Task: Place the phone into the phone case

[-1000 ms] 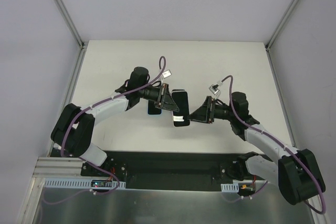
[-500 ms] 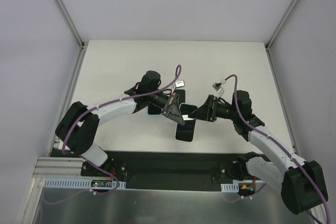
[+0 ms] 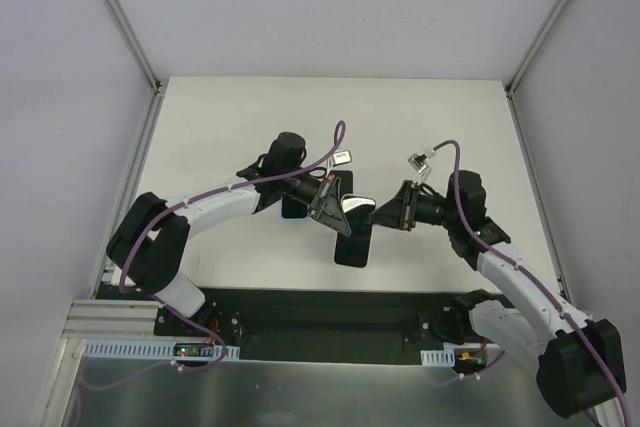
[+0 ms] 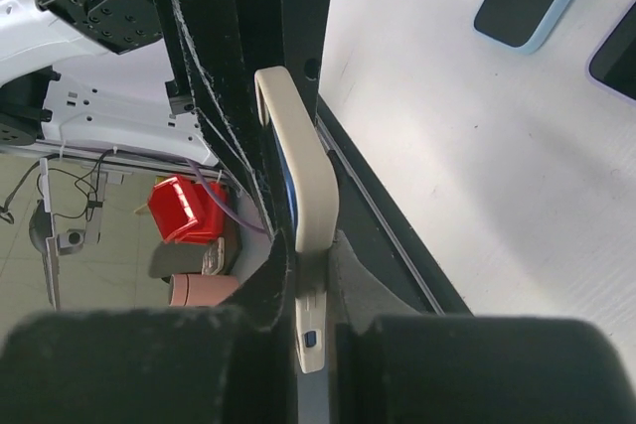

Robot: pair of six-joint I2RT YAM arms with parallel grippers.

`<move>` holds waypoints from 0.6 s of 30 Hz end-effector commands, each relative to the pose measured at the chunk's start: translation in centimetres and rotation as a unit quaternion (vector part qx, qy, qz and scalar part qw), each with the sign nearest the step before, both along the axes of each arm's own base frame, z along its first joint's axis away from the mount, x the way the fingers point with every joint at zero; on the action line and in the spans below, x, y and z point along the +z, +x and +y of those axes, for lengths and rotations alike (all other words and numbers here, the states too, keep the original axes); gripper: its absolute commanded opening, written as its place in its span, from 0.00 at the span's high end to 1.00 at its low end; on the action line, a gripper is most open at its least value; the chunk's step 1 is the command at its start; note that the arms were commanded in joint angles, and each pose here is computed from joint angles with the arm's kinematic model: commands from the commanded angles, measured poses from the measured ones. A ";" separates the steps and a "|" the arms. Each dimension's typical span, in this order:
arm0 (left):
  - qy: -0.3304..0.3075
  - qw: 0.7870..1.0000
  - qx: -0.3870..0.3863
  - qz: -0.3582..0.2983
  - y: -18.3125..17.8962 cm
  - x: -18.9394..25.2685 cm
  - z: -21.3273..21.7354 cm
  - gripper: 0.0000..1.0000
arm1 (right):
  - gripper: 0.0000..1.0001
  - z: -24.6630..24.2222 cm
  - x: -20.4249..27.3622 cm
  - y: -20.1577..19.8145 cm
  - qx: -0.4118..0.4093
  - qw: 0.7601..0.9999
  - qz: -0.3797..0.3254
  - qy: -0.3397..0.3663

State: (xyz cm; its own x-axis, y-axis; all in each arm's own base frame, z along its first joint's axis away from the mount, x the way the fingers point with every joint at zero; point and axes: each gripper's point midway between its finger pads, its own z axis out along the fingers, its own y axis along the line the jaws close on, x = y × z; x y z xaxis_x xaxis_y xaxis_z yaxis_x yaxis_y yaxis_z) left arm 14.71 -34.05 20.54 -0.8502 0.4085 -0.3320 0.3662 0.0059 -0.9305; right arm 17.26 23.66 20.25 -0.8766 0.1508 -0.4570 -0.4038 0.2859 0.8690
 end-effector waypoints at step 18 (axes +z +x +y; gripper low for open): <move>-0.046 0.997 -0.046 -0.049 -0.4 2.7 -0.3 1.00 | 0.43 -0.6 5.5 1.1 0.008 0.997 -0.072 -0.031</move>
State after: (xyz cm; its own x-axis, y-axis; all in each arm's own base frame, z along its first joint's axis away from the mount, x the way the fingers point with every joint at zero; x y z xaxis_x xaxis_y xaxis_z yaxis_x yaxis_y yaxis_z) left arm 15.08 -34.26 21.04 -0.8258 0.4287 -0.3665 0.3962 -0.0216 -0.9179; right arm 17.72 22.72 23.05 -0.8487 0.1143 -0.5163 -0.4473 0.3658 0.8162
